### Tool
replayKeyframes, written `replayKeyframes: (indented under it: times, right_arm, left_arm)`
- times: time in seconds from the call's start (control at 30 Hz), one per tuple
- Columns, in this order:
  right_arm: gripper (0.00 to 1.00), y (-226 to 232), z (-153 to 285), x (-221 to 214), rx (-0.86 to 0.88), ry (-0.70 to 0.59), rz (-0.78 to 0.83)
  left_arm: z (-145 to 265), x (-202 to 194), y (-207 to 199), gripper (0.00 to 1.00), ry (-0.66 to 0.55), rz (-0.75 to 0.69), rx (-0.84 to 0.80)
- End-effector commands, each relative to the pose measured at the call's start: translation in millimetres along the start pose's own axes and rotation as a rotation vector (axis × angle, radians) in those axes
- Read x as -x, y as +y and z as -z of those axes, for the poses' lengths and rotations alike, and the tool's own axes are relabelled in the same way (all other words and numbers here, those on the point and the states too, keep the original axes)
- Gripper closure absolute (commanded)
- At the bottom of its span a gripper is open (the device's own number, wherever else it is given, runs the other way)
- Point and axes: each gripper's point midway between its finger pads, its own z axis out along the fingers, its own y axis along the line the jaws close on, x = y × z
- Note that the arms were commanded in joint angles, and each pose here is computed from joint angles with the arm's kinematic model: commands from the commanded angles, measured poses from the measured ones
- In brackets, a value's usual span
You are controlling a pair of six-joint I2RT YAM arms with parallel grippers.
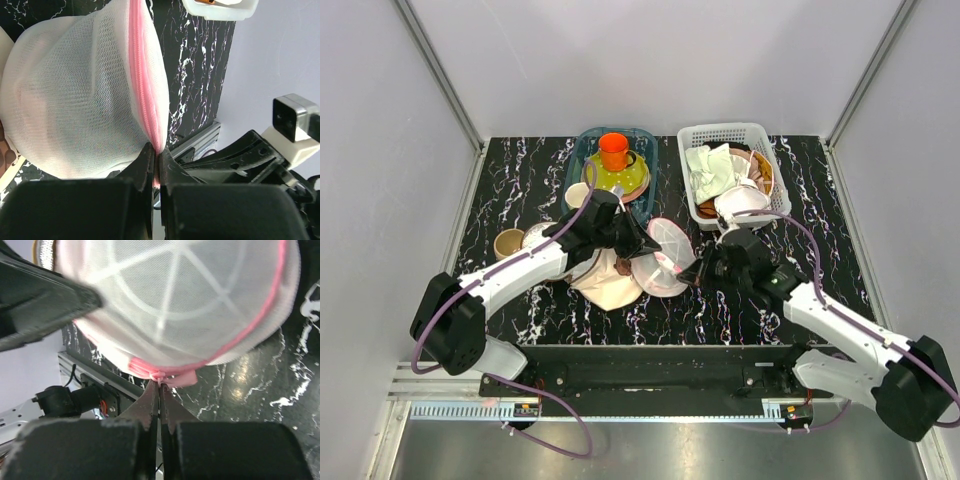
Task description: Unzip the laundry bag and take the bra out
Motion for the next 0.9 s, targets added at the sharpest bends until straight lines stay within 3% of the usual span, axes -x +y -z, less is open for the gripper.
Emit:
replayKeyframes:
  times: [0.0,0.23,0.5,0.67,0.7,0.73,0.77,0.87]
  right_arm:
    - [1.0,-47,7,-25,-0.14,0.028,-0.032]
    - [1.0,-64,15,-45,-0.153,0.068,-0.054]
    - [1.0,-25,31,-25,-0.059,0.037,-0.014]
    - [1.0,9,47,-9,0.015,-0.006,0.01]
    - [1.0,13,49,-7,0.023,-0.01,0.018]
    - [1.0,15,48,-4,0.018,-0.02,0.021]
    - [1.0,19,49,0,0.023,-0.03,0.025]
    - [1.0,17,40,5,-0.001,-0.039,0.02]
  left_arm:
    - [9,8,-12,1.0,-0.026,-0.04,-0.047]
    - [10,12,-22,1.0,-0.023,-0.069,-0.066]
    - [6,21,-33,1.0,-0.018,-0.149,-0.072]
    - [-7,15,-47,1.0,0.083,-0.202,-0.113]
    - [-6,20,-58,0.93,0.083,-0.224,-0.135]
    - [-7,20,-63,0.61,0.099,-0.243,-0.143]
    - [-9,16,-60,0.41,0.138,-0.276,-0.134]
    - [5,27,-72,0.06,0.076,-0.35,-0.126]
